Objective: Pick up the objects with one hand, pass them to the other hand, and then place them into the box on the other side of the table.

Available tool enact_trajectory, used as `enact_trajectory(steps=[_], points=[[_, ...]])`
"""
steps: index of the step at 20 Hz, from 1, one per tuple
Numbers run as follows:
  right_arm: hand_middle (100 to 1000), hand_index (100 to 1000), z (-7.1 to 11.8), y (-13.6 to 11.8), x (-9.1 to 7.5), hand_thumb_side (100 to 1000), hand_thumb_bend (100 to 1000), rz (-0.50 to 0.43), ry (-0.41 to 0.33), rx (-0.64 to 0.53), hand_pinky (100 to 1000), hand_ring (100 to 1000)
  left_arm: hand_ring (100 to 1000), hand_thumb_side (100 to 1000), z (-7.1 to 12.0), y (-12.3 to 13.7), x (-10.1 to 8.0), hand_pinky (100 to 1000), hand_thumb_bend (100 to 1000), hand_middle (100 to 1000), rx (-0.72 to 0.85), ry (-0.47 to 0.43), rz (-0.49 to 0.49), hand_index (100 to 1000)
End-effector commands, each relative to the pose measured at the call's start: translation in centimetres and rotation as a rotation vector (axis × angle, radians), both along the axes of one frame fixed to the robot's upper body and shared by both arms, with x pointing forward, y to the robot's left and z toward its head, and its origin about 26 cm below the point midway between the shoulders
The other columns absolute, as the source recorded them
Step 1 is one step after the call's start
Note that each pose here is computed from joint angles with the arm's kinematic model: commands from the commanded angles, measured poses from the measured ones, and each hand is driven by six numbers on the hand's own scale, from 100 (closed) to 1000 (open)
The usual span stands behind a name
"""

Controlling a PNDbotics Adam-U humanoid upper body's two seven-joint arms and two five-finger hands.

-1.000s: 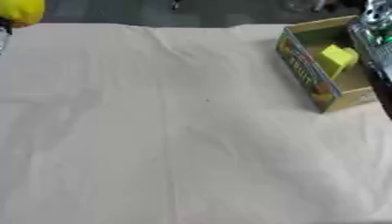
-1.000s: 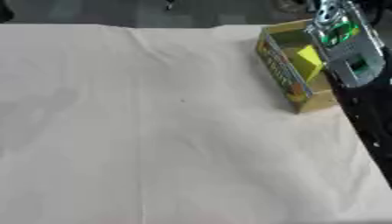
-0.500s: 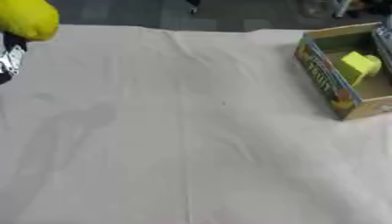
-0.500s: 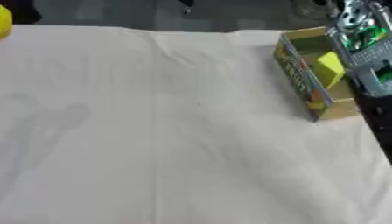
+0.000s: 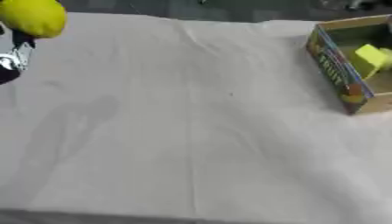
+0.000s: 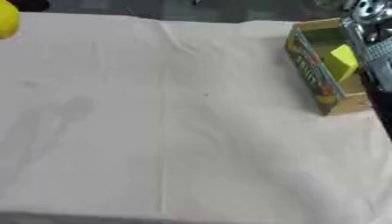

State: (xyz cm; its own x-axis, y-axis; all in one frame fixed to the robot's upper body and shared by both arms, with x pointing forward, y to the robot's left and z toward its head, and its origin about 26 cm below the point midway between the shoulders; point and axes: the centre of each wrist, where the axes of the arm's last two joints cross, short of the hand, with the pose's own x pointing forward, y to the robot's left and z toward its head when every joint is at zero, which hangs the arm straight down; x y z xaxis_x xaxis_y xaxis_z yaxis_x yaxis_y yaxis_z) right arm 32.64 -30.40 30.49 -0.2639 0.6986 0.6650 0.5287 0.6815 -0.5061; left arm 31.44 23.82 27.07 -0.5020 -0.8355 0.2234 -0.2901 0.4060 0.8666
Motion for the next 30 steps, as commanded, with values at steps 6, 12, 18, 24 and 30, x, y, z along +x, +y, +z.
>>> enact_trajectory(steps=[6,12,18,24,30], points=[[765,796,1.3,0.4,-1.0,404,100,0.017,-0.044,-0.038,768,769,462,100,0.8,0.1,-0.3,288,100,482,0.016,-0.038,-0.002,573],[765,796,1.4,0.5,-1.2,401,100,0.023,-0.051,-0.043,768,770,461,100,0.6,0.1,-0.5,296,100,479,0.017,-0.037,-0.009,570],[765,797,1.4,0.6,-1.3,402,100,0.027,-0.05,-0.047,769,770,459,100,0.0,0.2,-0.9,299,100,477,0.016,-0.003,-0.017,569],[765,797,1.5,0.9,-1.7,397,100,0.04,-0.057,-0.059,770,770,454,100,-1.9,1.1,-0.9,290,100,473,-0.006,0.094,-0.006,566],[766,798,1.6,1.1,-2.1,393,100,0.049,-0.063,-0.066,771,770,453,100,-2.7,1.3,-0.9,289,100,473,-0.027,0.118,-0.007,566]])
